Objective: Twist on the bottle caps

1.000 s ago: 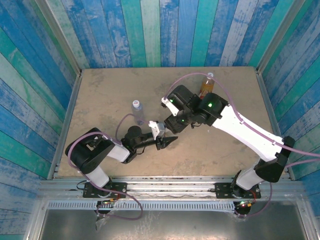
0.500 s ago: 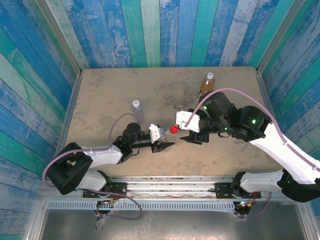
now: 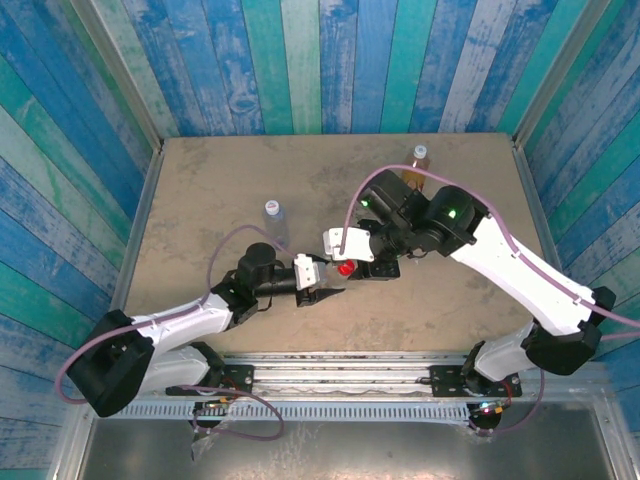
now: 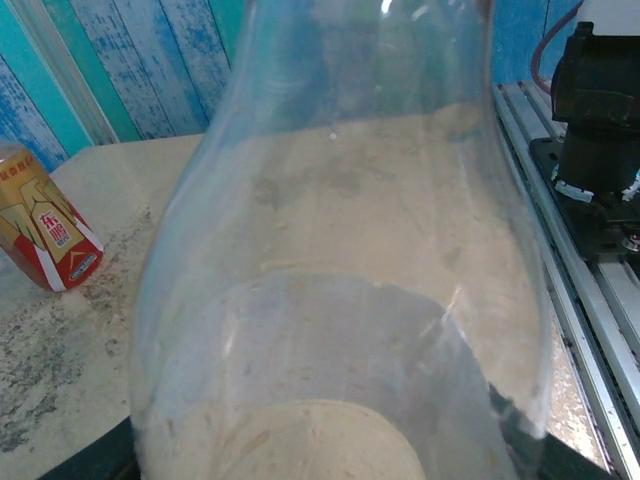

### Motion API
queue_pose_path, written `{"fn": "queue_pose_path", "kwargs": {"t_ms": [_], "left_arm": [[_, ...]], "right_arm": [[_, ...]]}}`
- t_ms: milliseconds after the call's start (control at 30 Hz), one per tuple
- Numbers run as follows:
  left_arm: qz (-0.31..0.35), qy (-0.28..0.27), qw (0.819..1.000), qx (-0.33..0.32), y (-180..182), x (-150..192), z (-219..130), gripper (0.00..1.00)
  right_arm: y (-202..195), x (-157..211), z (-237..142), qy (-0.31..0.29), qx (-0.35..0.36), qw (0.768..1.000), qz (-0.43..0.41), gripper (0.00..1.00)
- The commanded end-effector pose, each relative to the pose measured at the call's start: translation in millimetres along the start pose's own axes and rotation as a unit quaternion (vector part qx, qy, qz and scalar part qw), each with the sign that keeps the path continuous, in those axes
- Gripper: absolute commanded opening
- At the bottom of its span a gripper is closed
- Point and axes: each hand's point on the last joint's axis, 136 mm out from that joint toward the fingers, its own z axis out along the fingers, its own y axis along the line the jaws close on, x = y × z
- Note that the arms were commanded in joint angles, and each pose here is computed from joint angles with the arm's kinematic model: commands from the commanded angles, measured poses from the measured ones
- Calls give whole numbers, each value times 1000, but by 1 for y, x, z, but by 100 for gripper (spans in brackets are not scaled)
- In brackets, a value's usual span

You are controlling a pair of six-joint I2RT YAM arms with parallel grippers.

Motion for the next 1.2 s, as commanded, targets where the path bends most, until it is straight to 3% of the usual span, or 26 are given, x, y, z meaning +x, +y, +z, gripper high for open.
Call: {"fn": "queue_pose_path", "kwargs": {"t_ms": [0,433,800,1167], "left_arm": [[17,-15,1000,8,0,-14,-2,56],[16,-24,1000,4,0,-20,-5,56],[8,-23,1000,-8,5,-20,-5,56],[-4,-41,995,-89,40,-42,-7,55]], "right_arm": [[7,11,-3,27,-21,996,-78,52],[6,14,11,42,-40,996,-70,47],[6,14,14,46,-43,996,-60,30],[5,17,20,51,-27,996,61,24]]}}
